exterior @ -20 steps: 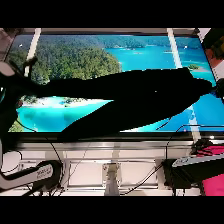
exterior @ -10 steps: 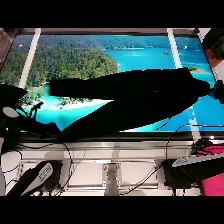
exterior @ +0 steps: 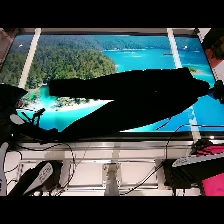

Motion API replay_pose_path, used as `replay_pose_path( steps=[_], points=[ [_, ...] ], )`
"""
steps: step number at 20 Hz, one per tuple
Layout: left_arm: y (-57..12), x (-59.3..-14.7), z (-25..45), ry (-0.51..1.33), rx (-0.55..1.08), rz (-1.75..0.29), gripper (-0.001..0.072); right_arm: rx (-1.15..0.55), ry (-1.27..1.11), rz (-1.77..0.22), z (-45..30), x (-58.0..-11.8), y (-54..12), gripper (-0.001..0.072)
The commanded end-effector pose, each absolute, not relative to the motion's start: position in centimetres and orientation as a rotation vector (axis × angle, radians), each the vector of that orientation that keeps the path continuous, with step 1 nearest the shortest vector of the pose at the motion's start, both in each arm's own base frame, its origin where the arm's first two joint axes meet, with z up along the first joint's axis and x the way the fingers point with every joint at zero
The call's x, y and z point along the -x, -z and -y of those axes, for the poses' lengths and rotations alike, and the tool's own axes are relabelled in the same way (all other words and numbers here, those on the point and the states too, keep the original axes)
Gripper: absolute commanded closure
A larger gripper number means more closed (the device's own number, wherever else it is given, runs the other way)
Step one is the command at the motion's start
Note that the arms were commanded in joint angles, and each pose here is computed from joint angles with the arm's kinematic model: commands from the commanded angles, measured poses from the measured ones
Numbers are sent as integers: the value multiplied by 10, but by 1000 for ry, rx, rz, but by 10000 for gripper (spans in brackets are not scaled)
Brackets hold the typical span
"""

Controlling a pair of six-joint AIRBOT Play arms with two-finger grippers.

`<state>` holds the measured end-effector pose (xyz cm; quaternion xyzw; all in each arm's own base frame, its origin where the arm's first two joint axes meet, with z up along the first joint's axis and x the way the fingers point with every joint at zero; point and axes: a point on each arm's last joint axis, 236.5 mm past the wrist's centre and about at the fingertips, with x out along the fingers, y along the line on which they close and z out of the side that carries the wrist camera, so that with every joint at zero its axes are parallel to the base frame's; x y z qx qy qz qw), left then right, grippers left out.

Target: Fold the clothes and pants, and hang the long-sleeved shirts on hangers.

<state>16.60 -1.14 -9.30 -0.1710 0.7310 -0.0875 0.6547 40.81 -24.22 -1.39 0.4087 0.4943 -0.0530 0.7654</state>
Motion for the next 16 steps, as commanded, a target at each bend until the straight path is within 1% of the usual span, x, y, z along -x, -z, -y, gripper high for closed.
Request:
replay_pose_path(
  steps=[1, 5, 7, 8, 9, 10, 13, 14, 15, 16],
  points=[
    [95, -166, 10, 193, 377, -1656, 310, -888, 112, -1073, 242, -409, 14, 697],
    [87, -179, 30, 235, 484, -1604, 311, -888, 112, -1073, 242, -409, 14, 696],
    [87, -179, 31, 235, 486, -1605, 314, -888, 112, -1074, 242, -409, 14, 696],
    [86, -178, 32, 239, 491, -1606, 372, -888, 112, -1074, 242, -409, 14, 696],
    [85, -176, 35, 249, 500, -1614, 449, -888, 113, -1073, 242, -409, 14, 696],
    [83, -172, 38, 263, 510, -1630, 464, -888, 113, -1072, 242, -409, 14, 696],
    [86, -150, 47, 294, 540, -1706, 471, -887, 114, -1072, 242, -409, 14, 696],
    [91, -141, 51, 297, 554, -1727, 493, -887, 114, -1072, 242, -409, 14, 696],
    [92, -135, 53, 293, 571, -1755, 647, -887, 113, -1072, 242, -409, 14, 696],
    [91, -136, 56, 307, 574, -1753, 702, -889, 112, -1070, 242, -409, 13, 697]
  ],
)
